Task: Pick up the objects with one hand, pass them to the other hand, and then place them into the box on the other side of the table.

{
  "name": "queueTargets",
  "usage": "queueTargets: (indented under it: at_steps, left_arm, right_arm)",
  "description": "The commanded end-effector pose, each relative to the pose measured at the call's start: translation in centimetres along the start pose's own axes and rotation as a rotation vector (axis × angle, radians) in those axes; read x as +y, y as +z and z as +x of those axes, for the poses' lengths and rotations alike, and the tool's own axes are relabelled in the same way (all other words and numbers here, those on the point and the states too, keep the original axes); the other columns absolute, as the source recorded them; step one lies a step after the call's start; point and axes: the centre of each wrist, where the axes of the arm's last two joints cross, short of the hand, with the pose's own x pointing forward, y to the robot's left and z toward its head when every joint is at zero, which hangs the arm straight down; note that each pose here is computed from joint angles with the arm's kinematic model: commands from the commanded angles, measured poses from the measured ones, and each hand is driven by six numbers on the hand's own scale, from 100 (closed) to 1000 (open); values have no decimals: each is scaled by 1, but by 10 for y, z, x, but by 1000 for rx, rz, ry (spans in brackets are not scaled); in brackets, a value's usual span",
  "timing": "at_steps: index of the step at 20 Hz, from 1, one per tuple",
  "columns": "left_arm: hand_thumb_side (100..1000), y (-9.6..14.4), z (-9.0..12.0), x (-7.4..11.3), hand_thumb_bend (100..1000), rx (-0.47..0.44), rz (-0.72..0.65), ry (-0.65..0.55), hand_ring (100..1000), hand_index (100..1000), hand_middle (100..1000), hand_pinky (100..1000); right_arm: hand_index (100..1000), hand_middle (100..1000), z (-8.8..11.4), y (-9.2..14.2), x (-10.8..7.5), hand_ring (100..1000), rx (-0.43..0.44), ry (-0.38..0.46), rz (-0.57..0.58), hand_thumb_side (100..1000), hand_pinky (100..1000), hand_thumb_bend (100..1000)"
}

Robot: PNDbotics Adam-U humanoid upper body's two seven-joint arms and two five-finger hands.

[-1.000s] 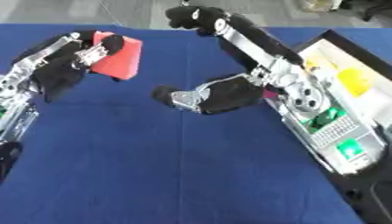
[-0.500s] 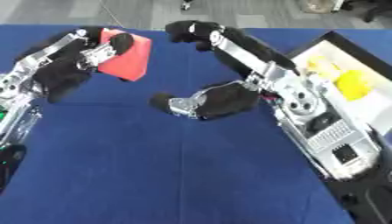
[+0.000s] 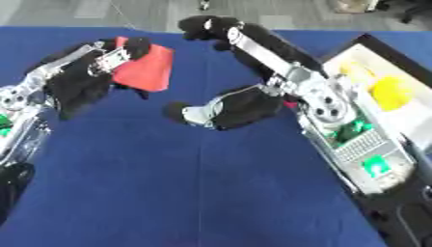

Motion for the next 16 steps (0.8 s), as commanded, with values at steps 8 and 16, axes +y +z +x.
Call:
queueTargets:
  at_steps: [8,16]
  left_arm:
    - [522,-8,9,-6,273,19,-85,126,539,525,474,550]
    - [528,-6,19,-15,265,9,-138,192,539,526,474,550]
  right_arm:
    - [946,875,6,0,-9,965,-15,72,-7,211,942,578]
    - [946,868,7,-1,-7,959,28,45,-9,249,937,548]
